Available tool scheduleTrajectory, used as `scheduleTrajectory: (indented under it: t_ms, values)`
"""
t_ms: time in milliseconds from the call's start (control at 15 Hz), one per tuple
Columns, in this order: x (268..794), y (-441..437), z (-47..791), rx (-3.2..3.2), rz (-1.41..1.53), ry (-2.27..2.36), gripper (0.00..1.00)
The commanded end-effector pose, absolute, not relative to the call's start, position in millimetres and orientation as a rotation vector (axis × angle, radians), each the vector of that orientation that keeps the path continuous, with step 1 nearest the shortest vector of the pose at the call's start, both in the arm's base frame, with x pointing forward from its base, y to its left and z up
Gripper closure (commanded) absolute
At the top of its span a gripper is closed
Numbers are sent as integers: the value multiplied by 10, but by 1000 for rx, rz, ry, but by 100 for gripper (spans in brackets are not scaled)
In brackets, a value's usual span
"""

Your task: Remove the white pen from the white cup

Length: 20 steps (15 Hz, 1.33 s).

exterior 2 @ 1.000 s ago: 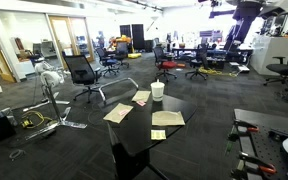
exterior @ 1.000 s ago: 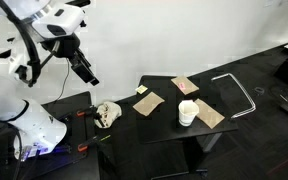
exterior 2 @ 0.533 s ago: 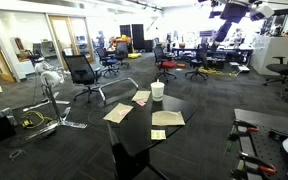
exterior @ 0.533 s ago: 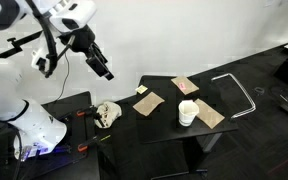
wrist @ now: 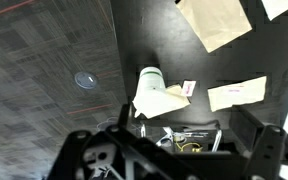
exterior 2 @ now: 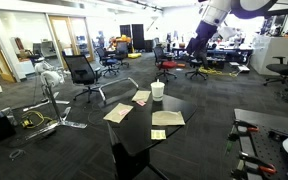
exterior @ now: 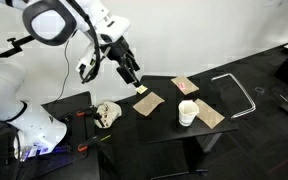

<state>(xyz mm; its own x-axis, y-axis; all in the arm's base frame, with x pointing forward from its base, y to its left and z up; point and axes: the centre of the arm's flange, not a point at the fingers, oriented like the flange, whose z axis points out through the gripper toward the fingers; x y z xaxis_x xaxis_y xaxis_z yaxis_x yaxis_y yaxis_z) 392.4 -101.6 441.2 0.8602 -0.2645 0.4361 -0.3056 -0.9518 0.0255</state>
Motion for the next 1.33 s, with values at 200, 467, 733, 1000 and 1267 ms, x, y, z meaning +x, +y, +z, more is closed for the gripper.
scheduleTrajectory:
  t_ms: [200,467,733,1000,1267]
  values:
    - [4621,-1211,4293,2794,566,-788,0]
    - [4942,-1281,4259,2735,574,-941,0]
    - [5193,-1302,4119,2688,621,-1077,0]
    - [5383,-1268,3972,2627,665,-1194,0]
    - [5511,-1191,3788,2552,697,-1266,0]
